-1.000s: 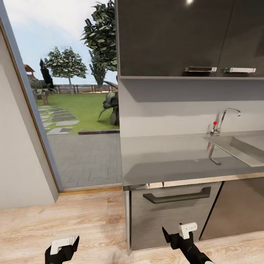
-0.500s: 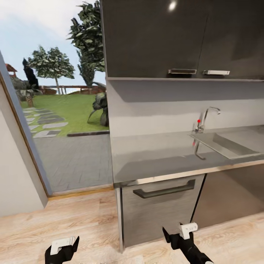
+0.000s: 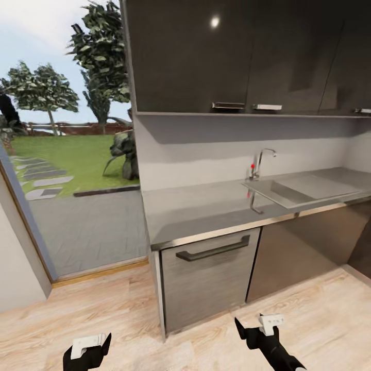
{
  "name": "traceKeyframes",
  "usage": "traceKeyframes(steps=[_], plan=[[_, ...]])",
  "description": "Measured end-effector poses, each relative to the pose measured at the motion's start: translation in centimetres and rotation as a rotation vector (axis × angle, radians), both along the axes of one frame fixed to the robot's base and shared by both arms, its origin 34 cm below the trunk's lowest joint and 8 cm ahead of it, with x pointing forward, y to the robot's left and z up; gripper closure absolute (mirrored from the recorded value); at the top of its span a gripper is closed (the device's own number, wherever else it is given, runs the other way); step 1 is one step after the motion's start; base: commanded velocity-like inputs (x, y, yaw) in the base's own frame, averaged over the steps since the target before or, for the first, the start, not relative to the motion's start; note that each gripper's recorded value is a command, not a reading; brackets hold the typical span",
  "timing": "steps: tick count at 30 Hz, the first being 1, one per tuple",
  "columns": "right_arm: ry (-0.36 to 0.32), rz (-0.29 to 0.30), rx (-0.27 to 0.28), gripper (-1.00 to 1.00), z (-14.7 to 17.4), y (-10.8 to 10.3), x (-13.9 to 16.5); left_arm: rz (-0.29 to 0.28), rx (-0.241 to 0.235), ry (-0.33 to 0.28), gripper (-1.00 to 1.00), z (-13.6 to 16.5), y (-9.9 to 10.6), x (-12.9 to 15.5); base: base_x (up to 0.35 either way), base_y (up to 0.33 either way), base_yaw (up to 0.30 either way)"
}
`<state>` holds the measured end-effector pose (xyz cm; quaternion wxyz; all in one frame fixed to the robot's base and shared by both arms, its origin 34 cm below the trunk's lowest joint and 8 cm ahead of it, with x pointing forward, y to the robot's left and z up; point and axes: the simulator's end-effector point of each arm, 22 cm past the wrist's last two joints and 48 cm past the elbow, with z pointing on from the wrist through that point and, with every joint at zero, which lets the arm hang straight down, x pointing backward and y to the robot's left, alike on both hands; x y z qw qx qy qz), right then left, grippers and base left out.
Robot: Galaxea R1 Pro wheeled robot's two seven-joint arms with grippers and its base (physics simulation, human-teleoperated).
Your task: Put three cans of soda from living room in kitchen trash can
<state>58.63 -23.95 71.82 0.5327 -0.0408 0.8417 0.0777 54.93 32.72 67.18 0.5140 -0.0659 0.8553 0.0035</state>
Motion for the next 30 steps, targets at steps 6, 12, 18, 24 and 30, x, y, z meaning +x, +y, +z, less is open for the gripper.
traceKeyframes(steps=[6, 12, 18, 24, 30], plan=[[-0.002, -0.006, 0.001, -1.0, 0.13, -0.23, 0.04, 0.0, 0.0, -0.003, -1.0, 0.12, 0.0, 0.05, -0.225, 0.216, -0.248], [-0.002, -0.008, 0.003, -1.0, 0.19, -0.29, 0.04, 0.0, 0.0, -0.006, -1.0, 0.23, 0.0, 0.09, -0.223, 0.224, -0.25], [-0.002, -0.01, 0.002, -1.0, 0.26, -0.41, 0.05, 0.0, 0.0, -0.007, -1.0, 0.31, 0.0, 0.11, -0.219, 0.236, -0.252], [-0.004, -0.01, 0.003, -1.0, 0.34, -0.38, 0.07, 0.0, 0.0, -0.009, -1.0, 0.39, 0.0, 0.14, -0.217, 0.241, -0.252], [-0.003, -0.011, 0.004, -1.0, 0.34, -0.36, 0.06, -0.003, 0.001, -0.008, -1.0, 0.34, -0.11, 0.11, -0.217, 0.242, -0.252]])
